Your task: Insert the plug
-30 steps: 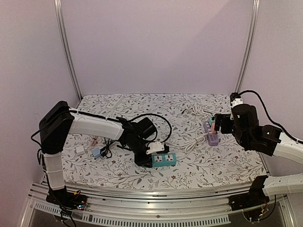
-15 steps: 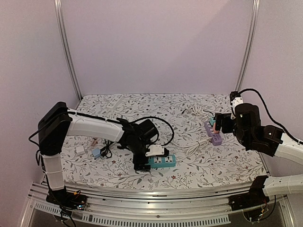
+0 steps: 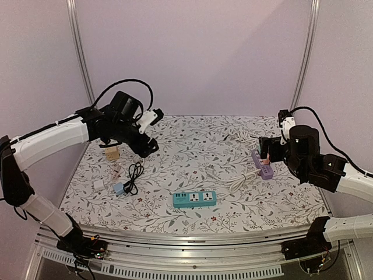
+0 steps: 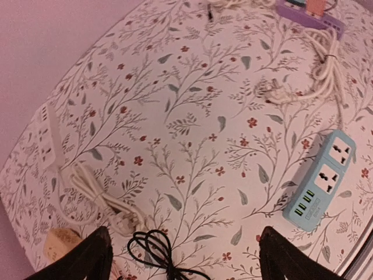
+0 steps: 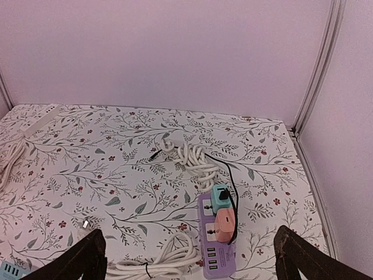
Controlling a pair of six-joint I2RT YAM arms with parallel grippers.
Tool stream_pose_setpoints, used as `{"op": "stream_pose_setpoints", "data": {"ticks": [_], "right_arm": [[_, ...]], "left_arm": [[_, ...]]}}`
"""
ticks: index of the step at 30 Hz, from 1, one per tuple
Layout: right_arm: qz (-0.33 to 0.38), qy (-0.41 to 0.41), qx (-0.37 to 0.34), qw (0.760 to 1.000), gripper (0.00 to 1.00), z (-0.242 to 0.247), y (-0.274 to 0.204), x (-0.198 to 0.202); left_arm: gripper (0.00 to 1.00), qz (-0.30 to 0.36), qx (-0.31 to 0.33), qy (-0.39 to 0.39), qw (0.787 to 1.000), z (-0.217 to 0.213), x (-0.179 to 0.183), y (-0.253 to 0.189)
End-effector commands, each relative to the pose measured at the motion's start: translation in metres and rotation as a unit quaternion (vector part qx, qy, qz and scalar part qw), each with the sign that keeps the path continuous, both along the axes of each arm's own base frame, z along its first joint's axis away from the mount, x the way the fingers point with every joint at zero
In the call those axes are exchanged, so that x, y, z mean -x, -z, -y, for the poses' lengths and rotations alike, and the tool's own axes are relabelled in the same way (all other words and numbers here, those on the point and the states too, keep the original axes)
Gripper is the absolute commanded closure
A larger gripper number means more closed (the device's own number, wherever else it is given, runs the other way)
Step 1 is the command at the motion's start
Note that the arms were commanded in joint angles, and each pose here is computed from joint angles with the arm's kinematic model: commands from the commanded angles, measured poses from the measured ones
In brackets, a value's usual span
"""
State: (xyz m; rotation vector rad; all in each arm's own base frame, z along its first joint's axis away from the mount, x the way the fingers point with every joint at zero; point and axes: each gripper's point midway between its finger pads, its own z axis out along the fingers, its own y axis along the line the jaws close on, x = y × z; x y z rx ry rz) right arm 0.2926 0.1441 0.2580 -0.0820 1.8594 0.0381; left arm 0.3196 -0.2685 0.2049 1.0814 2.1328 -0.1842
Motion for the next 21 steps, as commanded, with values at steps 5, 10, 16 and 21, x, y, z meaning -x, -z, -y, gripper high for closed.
{"op": "stream_pose_setpoints", "data": {"ticks": [5, 10, 16, 21], "right_arm": [[0.039, -0.191, -0.019, 0.981, 0.01, -0.064, -0.031, 0.014], [0.043, -0.253, -0.014, 0.966, 0.01, -0.091, -0.037, 0.015], [0.042, -0.301, -0.001, 0.953, 0.01, -0.118, -0.035, 0.011], [0.048, -0.303, 0.011, 0.952, 0.01, -0.116, -0.027, 0.012]], "left_arm": [[0.08, -0.161, -0.256, -0.085, 0.949, -0.153, 0.082, 0.04], [0.0, -0.15, -0.306, -0.095, 0.935, -0.185, 0.078, 0.055], [0.01, -0.265, -0.405, -0.19, 0.854, -0.252, 0.062, 0.105], [0.0, -0.367, -0.359, -0.171, 0.841, -0.252, 0.072, 0.138]]}}
